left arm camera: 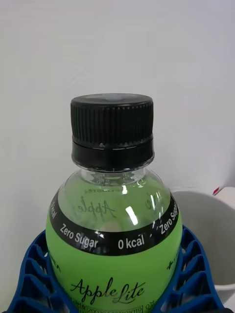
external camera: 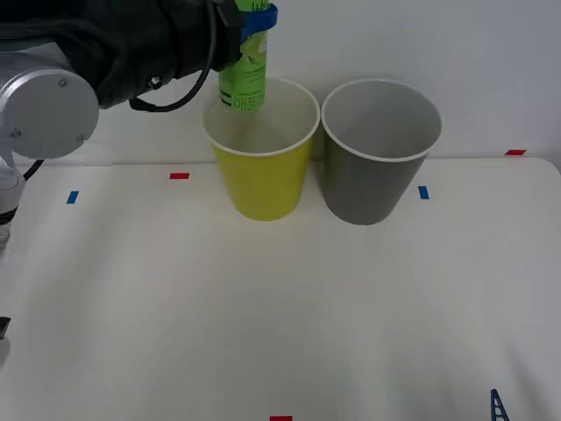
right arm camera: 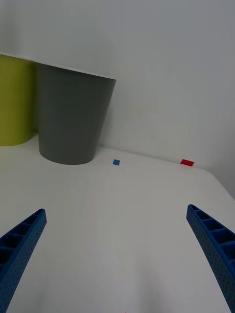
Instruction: Put cans in the gray bin and PET bottles in the light green bin.
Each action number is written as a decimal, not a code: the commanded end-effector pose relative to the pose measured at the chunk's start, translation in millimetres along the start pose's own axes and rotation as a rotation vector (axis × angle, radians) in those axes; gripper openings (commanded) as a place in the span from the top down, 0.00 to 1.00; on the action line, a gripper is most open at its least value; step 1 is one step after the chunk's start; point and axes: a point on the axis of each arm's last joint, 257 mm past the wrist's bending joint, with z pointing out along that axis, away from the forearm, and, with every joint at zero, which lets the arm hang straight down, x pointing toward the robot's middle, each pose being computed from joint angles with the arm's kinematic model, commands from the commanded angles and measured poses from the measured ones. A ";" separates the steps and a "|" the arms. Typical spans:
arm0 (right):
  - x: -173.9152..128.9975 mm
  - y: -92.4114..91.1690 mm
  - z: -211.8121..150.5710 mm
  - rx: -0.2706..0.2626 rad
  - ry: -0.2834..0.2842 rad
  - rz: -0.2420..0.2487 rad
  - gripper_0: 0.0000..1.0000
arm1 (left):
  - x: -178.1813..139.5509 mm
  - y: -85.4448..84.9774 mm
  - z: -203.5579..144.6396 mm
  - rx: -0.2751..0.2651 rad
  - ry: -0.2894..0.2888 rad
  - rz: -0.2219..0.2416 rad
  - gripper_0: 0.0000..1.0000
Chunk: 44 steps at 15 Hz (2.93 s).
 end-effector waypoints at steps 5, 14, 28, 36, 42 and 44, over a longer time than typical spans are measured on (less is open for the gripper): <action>0.0 0.0 0.0 0.000 0.000 0.000 0.00 | 23.6 14.2 37.9 -0.016 -0.076 -0.084 1.00; 0.0 0.0 0.0 0.000 0.000 0.000 0.00 | 29.9 21.6 53.5 -0.046 -0.135 -0.086 1.00; 0.0 0.0 0.0 0.000 0.000 0.000 0.00 | -0.2 35.0 20.2 -0.080 -0.246 0.017 0.00; 0.0 0.0 0.0 0.000 0.000 0.000 0.00 | 56.6 29.6 -114.9 -0.200 -0.257 0.001 0.00; 0.0 0.0 0.0 0.000 0.000 0.000 0.00 | 143.0 20.6 -161.2 -0.261 -0.109 -0.075 0.00; 0.0 0.0 0.0 0.000 0.000 0.000 0.00 | 168.2 19.6 -177.8 -0.297 -0.076 -0.123 0.00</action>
